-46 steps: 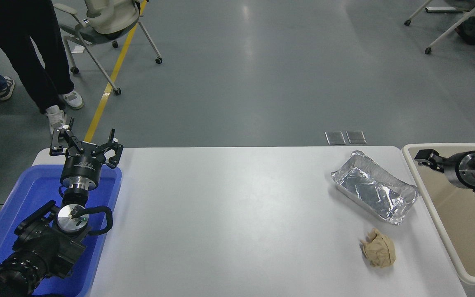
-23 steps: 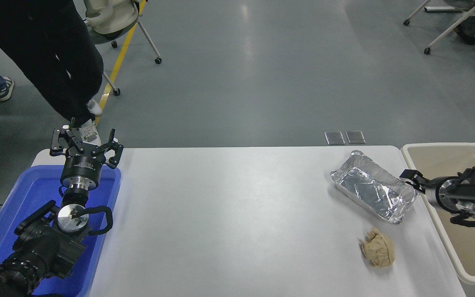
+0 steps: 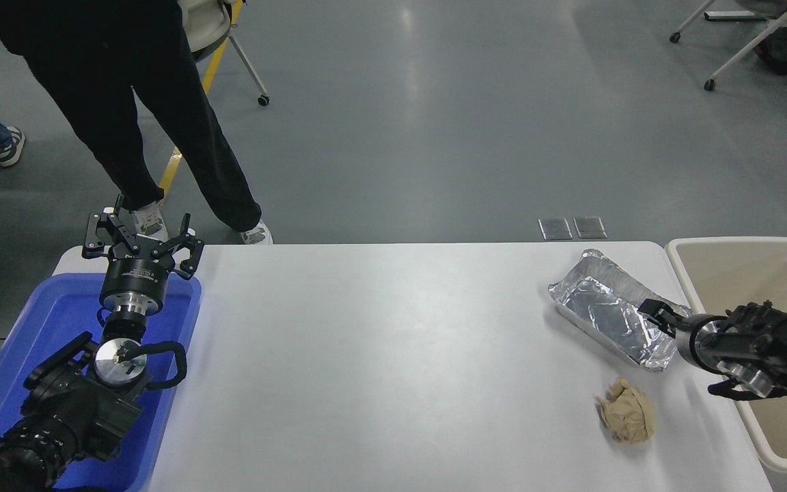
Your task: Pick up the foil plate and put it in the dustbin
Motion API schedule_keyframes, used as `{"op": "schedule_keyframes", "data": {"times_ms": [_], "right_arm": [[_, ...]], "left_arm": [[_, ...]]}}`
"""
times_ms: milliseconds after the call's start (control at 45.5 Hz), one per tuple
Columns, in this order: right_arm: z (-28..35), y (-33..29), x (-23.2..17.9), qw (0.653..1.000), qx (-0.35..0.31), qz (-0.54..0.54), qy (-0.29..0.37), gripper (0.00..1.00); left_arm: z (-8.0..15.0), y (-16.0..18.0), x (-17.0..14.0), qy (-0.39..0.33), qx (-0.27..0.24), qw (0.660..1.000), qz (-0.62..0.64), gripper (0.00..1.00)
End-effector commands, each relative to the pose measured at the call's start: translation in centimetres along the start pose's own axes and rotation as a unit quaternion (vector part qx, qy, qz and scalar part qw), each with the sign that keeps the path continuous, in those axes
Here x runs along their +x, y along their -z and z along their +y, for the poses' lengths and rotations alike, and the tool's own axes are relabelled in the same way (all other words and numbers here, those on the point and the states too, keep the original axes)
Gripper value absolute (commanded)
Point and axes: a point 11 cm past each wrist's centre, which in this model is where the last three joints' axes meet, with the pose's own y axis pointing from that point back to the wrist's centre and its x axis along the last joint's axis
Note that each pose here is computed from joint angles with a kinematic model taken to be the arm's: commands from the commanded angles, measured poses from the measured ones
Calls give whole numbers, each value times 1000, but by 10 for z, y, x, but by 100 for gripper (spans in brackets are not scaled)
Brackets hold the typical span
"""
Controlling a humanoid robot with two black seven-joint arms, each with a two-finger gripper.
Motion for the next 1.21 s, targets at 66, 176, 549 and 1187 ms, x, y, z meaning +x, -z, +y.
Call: {"op": "schedule_keyframes", "data": {"times_ms": [66,176,549,1187], "right_arm": [[-8,-2,-13,1000,-3,9,-3,86],[-11,-3,-14,1000,-4,12,-6,78],[-14,-4,-16,1000,-6,19,-11,48],[-13,5,-19,999,5,33,-1,0]], "left_arm": [[0,0,0,0,0,1000,0,99],[0,0,0,0,0,1000,0,99],[0,0,0,0,0,1000,0,99],[0,0,0,0,0,1000,0,99]]}}
